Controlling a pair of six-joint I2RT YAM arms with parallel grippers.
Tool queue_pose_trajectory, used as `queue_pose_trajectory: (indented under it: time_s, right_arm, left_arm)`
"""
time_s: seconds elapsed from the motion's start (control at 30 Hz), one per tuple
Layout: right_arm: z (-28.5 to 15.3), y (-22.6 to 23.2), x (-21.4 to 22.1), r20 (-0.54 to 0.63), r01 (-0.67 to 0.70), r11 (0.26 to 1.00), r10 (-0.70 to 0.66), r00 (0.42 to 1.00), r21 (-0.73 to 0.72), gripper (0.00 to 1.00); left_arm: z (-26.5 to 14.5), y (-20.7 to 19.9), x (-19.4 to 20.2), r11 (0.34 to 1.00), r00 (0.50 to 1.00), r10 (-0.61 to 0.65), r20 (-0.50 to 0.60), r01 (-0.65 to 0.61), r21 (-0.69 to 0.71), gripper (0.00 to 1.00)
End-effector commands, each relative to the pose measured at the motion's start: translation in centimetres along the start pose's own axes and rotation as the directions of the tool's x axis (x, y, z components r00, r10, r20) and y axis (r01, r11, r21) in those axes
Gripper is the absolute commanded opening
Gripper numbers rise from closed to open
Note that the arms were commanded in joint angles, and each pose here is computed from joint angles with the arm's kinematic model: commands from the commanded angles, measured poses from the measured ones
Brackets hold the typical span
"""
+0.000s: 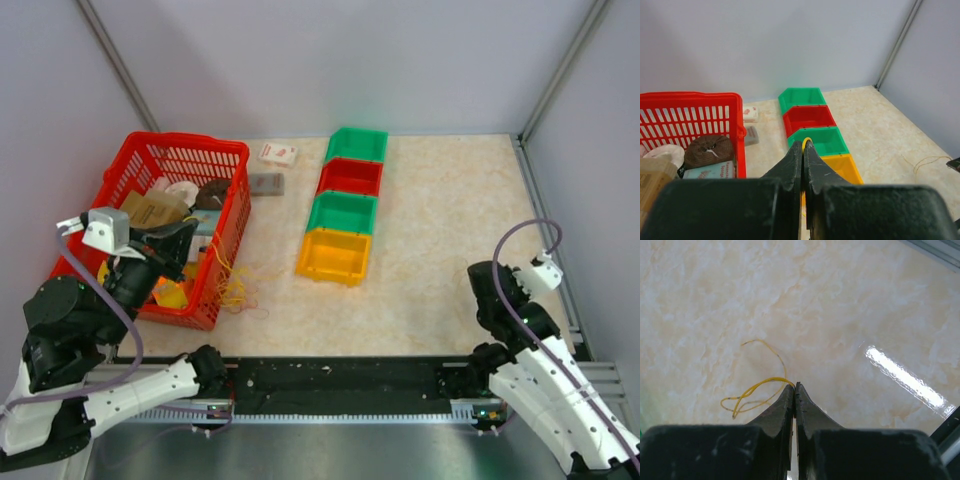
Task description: Untangle the cables
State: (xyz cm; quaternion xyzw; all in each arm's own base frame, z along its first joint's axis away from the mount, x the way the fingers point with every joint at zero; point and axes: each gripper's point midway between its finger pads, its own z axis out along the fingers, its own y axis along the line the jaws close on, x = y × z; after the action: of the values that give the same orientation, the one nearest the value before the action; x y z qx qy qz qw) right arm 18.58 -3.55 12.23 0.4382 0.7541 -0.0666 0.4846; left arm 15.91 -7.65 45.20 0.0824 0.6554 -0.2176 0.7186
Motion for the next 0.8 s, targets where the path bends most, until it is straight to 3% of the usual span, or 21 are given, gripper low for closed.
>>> queue_pose_trajectory:
  time_s: [0.0,0.07,0.17,0.3,0.57,0.7,0.77]
  right_arm:
    - [-1.5,5.0,-3.6,0.033,0.087,0.983,-0.083,0.996,-0.163,0.0]
    - [-3.3,7.7,-4.3,0.026,0.202,0.928,-0.204,0.979,-0.313,0.0]
    - [-6.9,11.6,-4.9,0.055,0.263,0.786,-0.281,0.958,-0.56,0.0]
    - [-12.4,15.7,-4.3,0.048,0.249,0.536,-0.361,0.931,-0.807,0.0]
    - [-22.9,23.0,-4.8,0.07,0.125,0.133,-0.357,0.931,-0.983,0.0]
    - [-24.9,26.8,-2.9,0.086,0.094,0.001,-0.39,0.917,-0.996,0.0]
    - [-24.4,28.2,-2.5,0.105,0.11,-0.008,-0.369,0.923,-0.994,0.0]
  left_arm:
    - [-1.2,0.2,-2.1,0.998,0.997,-0.047,0.064,0.045,0.032,0.0]
    - [-0.7,-1.4,-1.1,0.994,0.998,-0.056,0.025,0.053,0.091,0.0]
    - [0.8,-3.8,2.0,0.985,0.996,-0.075,-0.054,0.082,0.153,0.0]
    - [2.5,-6.2,6.2,0.97,0.988,-0.097,-0.124,0.122,0.211,0.0]
    - [3.3,-6.5,13.9,0.976,0.961,-0.096,-0.258,0.142,0.166,0.0]
    - [2.6,-6.7,15.8,0.967,0.945,-0.124,-0.302,0.183,0.177,0.0]
    - [2.1,-6.4,16.4,0.966,0.94,-0.14,-0.312,0.199,0.165,0.0]
